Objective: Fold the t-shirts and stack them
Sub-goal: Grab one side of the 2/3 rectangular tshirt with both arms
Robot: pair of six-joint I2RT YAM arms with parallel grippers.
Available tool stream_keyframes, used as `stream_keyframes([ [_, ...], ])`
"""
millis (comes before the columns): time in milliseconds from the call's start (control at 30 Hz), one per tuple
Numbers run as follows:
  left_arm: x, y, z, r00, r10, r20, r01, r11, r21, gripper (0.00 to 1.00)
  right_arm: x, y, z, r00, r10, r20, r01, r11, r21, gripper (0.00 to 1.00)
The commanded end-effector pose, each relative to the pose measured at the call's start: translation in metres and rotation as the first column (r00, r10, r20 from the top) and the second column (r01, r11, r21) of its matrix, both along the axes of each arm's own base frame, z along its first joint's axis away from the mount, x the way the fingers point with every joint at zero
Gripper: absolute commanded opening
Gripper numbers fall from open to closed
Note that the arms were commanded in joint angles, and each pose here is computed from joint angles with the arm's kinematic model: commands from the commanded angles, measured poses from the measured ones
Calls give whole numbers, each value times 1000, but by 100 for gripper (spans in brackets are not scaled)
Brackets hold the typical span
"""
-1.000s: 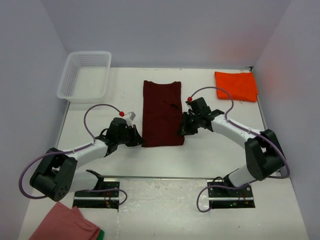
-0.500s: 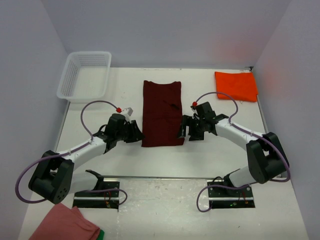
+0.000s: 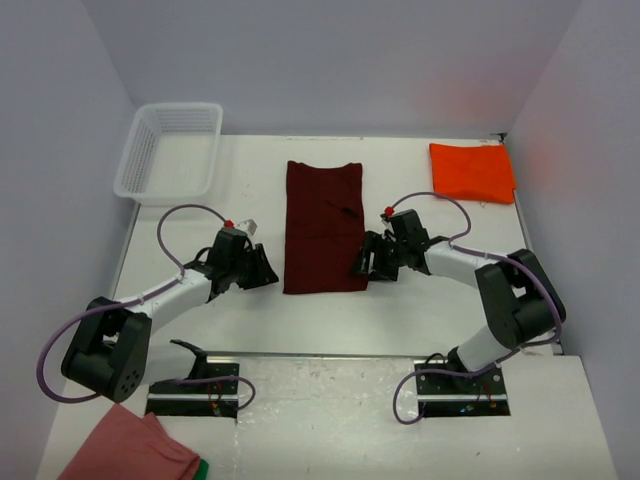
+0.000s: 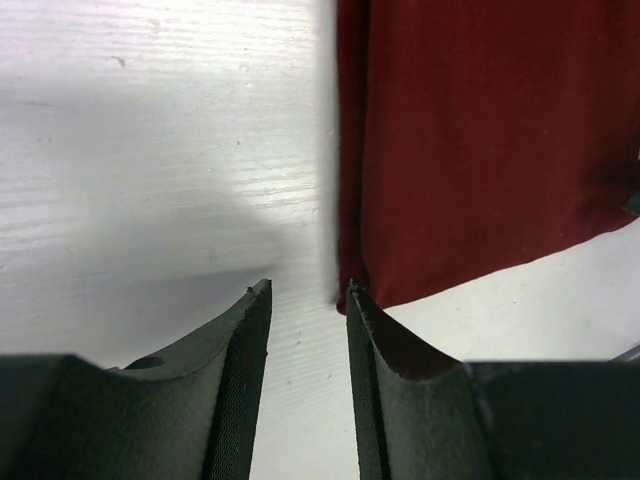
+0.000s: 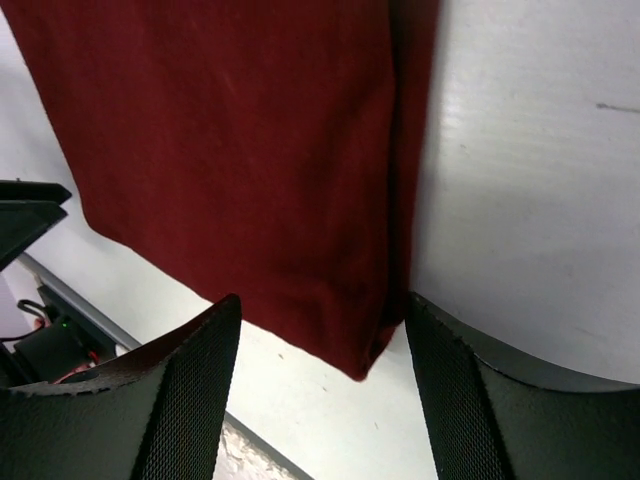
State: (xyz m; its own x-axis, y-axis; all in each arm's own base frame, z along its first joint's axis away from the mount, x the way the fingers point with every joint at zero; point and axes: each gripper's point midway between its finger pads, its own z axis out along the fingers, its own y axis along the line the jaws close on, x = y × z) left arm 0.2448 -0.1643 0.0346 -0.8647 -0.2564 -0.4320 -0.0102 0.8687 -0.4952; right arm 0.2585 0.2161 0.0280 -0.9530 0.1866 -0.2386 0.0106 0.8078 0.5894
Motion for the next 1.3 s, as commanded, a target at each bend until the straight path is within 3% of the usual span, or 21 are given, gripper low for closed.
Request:
stream_keyframes([
  [0, 9, 8, 6, 999, 23, 26, -24, 999, 41, 37, 6, -3, -18, 1000, -29, -13, 28, 999, -28, 68],
  [600, 5, 9, -5, 1000, 20, 2, -20, 999, 50, 39, -11, -4, -29, 997, -63, -43, 63, 998, -5, 57],
  [700, 6, 3, -4, 1000, 7, 17, -7, 1000, 14, 41, -14, -2, -37, 997, -63, -51, 63, 998, 3, 54],
  [833, 7, -8, 5, 999, -18, 48, 21, 998, -54, 51, -20, 0, -44, 996, -60, -69, 61, 998, 1, 51],
  [933, 9, -17, 13, 996, -42, 73, 50, 993, -103, 52, -22, 0, -46, 996, -61, -71, 61, 998, -3, 46],
  [1067, 10, -26, 24, 992, -61, 107, 77, 985, -156, 54, -23, -1, -47, 996, -62, -71, 61, 998, -13, 27],
  [1267, 9, -24, 9, 994, -70, 78, 80, 988, -133, 57, -22, -2, -47, 995, -69, -72, 68, 998, -16, 22],
])
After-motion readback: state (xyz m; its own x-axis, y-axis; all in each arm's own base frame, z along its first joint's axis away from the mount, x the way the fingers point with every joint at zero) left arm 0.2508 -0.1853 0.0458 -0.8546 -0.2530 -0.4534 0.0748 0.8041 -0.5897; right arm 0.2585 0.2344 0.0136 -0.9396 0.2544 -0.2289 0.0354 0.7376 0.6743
